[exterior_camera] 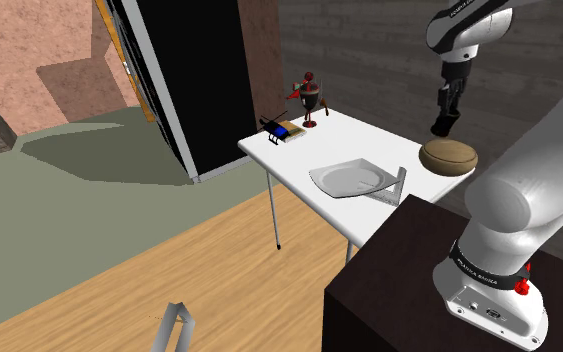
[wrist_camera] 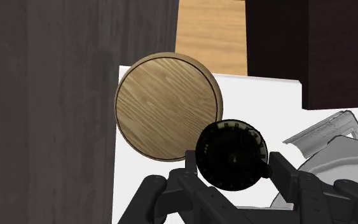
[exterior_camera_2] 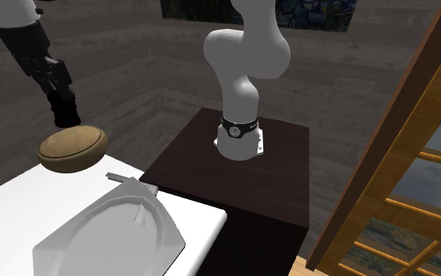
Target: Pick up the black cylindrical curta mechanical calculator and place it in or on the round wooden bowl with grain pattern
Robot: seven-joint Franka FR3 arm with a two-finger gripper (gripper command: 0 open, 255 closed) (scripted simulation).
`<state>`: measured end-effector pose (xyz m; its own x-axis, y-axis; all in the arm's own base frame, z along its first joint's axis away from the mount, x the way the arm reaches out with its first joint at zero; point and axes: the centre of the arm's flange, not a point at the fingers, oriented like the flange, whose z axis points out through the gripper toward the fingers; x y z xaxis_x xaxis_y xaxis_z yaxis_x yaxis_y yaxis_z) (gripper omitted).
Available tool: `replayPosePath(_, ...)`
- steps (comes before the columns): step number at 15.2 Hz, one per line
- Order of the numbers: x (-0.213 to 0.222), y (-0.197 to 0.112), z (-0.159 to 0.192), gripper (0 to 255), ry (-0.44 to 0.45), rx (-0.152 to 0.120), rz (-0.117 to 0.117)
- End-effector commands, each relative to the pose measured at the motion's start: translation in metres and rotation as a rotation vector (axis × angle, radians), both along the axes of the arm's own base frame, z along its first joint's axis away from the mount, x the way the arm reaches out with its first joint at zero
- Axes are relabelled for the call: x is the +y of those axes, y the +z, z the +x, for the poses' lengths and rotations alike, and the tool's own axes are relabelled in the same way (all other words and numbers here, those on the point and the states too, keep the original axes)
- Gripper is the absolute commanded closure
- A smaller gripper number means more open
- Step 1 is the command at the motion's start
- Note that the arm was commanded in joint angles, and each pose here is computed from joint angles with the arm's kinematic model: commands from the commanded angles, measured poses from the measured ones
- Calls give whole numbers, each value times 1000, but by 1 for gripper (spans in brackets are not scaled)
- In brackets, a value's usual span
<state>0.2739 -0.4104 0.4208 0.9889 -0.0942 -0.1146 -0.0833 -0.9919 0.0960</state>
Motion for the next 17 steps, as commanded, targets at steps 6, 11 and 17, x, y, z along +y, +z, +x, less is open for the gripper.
replayPosePath(6,-89,7,-24,255,3,0,-1)
replayPosePath(11,-89,-20,-24,255,3,0,-1)
replayPosePath(17,-89,-51,-24,255,3,0,-1)
